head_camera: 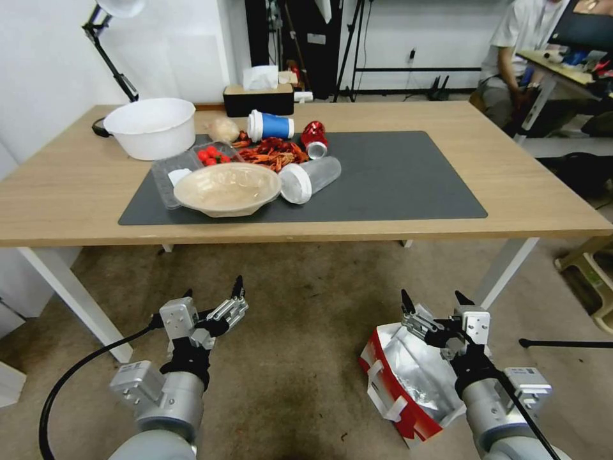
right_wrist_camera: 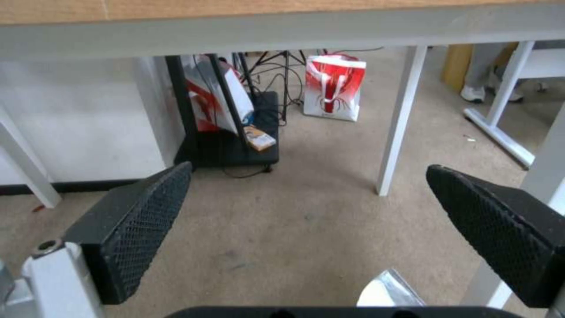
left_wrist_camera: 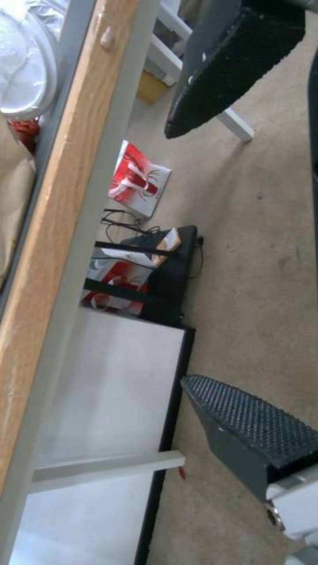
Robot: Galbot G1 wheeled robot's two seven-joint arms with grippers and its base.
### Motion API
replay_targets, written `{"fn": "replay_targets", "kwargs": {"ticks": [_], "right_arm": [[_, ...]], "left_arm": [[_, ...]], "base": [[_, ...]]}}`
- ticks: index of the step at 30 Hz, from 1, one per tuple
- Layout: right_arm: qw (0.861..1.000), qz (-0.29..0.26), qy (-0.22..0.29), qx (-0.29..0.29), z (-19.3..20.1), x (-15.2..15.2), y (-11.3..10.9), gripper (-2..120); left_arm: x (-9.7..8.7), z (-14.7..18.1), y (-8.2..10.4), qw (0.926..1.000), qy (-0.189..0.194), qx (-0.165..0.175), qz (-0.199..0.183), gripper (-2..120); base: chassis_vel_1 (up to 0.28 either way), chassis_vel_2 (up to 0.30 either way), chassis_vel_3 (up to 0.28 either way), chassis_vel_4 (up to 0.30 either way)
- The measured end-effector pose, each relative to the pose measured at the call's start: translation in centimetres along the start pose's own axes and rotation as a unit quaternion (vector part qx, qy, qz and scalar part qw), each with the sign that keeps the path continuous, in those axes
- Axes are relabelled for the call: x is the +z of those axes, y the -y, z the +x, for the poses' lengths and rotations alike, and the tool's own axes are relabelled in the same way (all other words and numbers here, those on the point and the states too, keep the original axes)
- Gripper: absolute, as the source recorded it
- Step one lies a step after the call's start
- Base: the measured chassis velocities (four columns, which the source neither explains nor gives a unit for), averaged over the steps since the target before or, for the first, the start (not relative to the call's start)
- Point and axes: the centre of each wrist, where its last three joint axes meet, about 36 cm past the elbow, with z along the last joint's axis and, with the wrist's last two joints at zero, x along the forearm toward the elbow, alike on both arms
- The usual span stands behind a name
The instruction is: Pick up the food delivery bag from the floor and place it on the table.
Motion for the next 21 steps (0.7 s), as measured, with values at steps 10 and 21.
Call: {"fn": "replay_targets", "kwargs": {"ticks": [10, 21], "right_arm": [[1.0, 0.0, 0.0, 0.0, -0.03, 0.01, -0.02, 100], [1.0, 0.0, 0.0, 0.0, -0.03, 0.02, -0.02, 100]], "left_arm": [[0.03, -0.03, -0.01, 1.0, 0.0, 0.0, 0.0, 100], [0.03, -0.01, -0.03, 1.0, 0.0, -0.001, 0.0, 100]], "base": [[0.0, 0.0, 0.0, 0.0], [0.0, 0.0, 0.0, 0.0]]}}
